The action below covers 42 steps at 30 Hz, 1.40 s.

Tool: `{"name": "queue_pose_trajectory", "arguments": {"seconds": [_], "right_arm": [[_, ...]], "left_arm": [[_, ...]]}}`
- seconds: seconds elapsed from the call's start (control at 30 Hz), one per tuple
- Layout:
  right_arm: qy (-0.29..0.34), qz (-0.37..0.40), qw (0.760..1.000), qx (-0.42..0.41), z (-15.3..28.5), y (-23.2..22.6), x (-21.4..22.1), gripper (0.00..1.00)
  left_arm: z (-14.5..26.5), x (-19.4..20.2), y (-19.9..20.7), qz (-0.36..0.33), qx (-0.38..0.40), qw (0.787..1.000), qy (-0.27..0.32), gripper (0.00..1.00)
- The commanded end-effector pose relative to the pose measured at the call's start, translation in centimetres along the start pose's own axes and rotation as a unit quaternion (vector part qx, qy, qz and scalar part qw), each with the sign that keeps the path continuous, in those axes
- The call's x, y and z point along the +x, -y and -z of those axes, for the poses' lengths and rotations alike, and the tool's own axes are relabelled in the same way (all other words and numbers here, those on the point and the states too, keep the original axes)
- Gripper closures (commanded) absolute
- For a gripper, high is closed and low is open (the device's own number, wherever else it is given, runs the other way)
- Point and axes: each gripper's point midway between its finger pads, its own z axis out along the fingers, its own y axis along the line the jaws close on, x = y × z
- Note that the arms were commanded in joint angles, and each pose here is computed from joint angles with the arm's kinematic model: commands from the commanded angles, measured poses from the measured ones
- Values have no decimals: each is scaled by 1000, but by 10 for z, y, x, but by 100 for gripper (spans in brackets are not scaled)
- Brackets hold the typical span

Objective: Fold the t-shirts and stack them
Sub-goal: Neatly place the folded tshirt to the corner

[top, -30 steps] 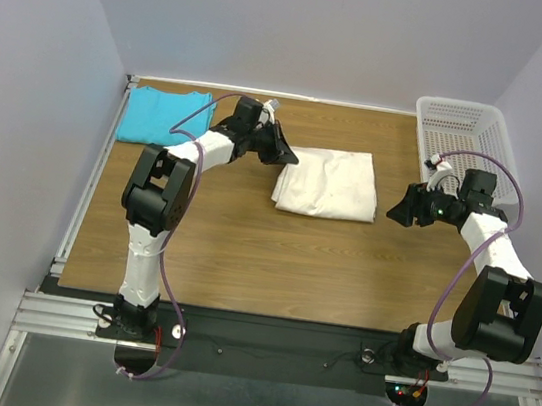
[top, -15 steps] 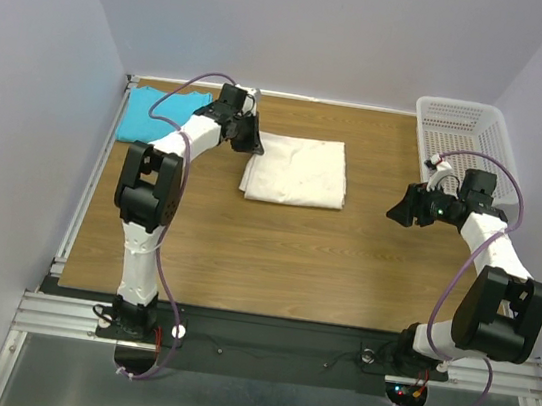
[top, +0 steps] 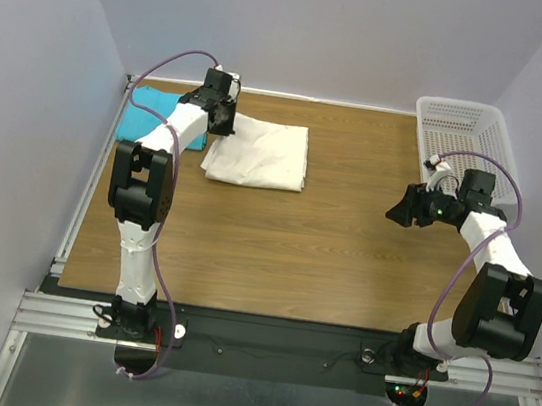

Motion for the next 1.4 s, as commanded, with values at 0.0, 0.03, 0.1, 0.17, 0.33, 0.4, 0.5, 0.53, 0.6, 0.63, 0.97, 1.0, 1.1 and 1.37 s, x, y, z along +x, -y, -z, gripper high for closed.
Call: {"name": "queue_pose_trajectory", "arguments": {"seconds": [0.0,0.03,0.1,0.17,0.33,0.4,0.5,0.53,0.6,0.63,0.97,1.0,1.1,1.37], "right_arm": [[12,7,1000,-8,-1,1,-6,34],[12,5,1000,-8,-1,1,-6,34],[10,3,1000,-9,-2,2,-5,34],[10,2,1000,-11,-2,1,-5,34],[10,0,1000,-14,-3,1,-5,34],[10,-2,1000,-15,-3,1,-5,34],[9,-4,1000,-17,-4,1,-5,34],[10,-4,1000,-17,-4,1,-5,34],[11,-4,1000,-18,-4,0,-6,34],[10,-6,1000,-18,-4,1,-5,34],[6,-16,999,-35,-8,-3,-1,34],[7,-19,999,-45,-9,-6,0,34],[3,-26,998,-56,-12,-8,4,34],[0,-24,998,-52,-13,-6,3,34]], "left_arm": [[36,-47,-30,-34,-85,993,68,100],[38,-47,-35,-54,-96,992,67,100],[41,-50,-47,-59,-128,987,74,100],[44,-53,-55,-71,-152,983,78,100],[50,-65,-67,-75,-189,974,100,100],[53,-73,-70,-77,-202,970,112,100],[61,-86,-73,-78,-213,965,131,100],[63,-88,-74,-77,-217,964,134,100],[70,-96,-78,-76,-232,959,145,100],[73,-100,-79,-75,-236,957,150,100],[108,-121,-84,-75,-259,944,189,100],[109,-122,-84,-75,-259,944,191,100],[117,-128,-81,-73,-256,943,202,100],[141,-148,-75,-74,-255,936,230,100]]}}
